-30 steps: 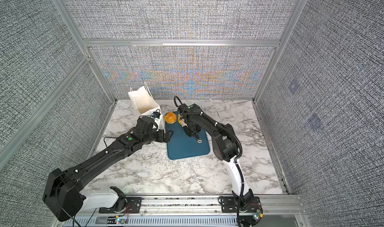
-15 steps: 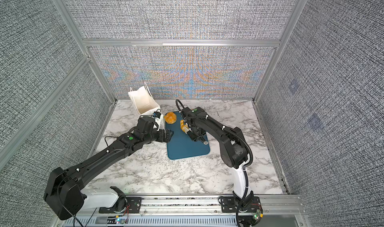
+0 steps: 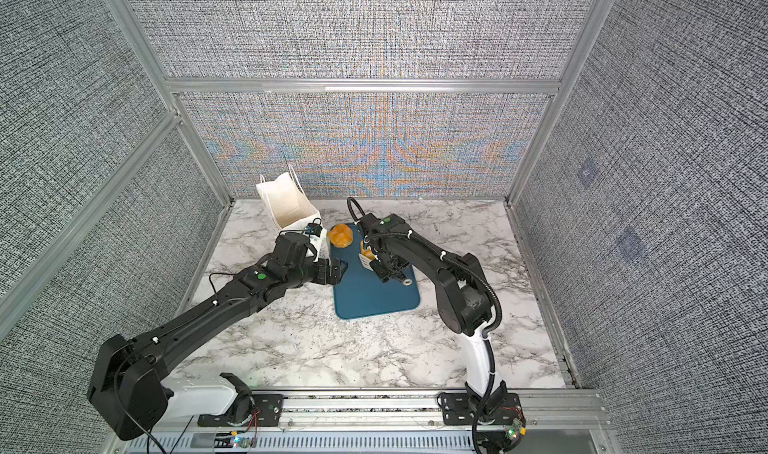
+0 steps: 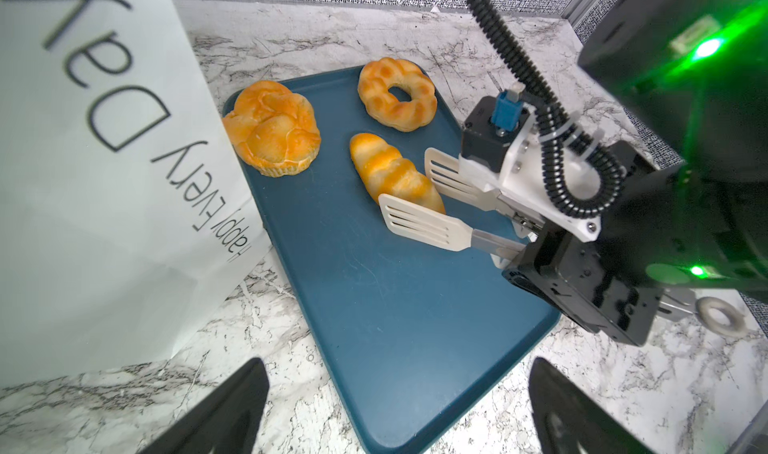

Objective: Place the fake bread into the paper bag
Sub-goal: 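Close the right tongs on the yellow striped croissant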

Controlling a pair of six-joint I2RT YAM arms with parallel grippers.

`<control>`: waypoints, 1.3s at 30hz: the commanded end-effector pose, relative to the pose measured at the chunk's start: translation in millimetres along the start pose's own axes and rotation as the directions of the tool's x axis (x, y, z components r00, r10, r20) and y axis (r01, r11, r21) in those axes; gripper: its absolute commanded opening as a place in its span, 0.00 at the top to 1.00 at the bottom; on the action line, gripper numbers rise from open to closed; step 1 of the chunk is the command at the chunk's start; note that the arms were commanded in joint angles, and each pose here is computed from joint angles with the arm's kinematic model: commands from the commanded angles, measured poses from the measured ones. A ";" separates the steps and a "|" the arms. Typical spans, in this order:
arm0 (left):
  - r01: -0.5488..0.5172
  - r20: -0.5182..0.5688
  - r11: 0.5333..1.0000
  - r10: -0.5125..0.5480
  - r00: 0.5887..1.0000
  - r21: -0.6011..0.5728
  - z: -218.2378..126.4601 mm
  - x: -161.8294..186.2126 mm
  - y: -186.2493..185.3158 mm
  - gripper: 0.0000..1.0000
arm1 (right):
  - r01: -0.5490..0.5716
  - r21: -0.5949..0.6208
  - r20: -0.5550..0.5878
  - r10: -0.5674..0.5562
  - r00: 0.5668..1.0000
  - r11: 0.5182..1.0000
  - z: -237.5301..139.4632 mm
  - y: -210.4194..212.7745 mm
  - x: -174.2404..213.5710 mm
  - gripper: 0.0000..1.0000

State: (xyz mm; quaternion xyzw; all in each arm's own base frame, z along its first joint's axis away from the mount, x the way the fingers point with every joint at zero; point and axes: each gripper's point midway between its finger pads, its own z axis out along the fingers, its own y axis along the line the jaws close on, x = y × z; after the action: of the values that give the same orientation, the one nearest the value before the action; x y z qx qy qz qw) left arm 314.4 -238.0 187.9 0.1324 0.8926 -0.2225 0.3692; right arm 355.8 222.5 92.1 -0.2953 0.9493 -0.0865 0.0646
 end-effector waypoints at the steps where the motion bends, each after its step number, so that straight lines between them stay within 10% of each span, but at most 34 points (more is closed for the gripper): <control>1: 0.000 0.018 1.000 0.000 1.000 0.011 -1.5 -5.3 -2.6 0.01 | -0.007 0.025 0.003 0.007 1.000 1.000 -0.9 -3.2 -3.9 0.46; 39: -0.026 0.054 1.000 0.026 0.998 0.010 -14.5 -12.3 -3.6 0.01 | 0.009 -0.024 0.034 -0.008 0.999 1.000 -17.7 3.0 -14.5 0.67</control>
State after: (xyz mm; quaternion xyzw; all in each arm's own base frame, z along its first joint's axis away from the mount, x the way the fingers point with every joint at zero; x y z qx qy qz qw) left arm 311.1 -236.3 202.1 0.1384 0.8831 -0.2288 0.3856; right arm 364.1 233.1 104.2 -0.3091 0.9450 -0.0804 0.0706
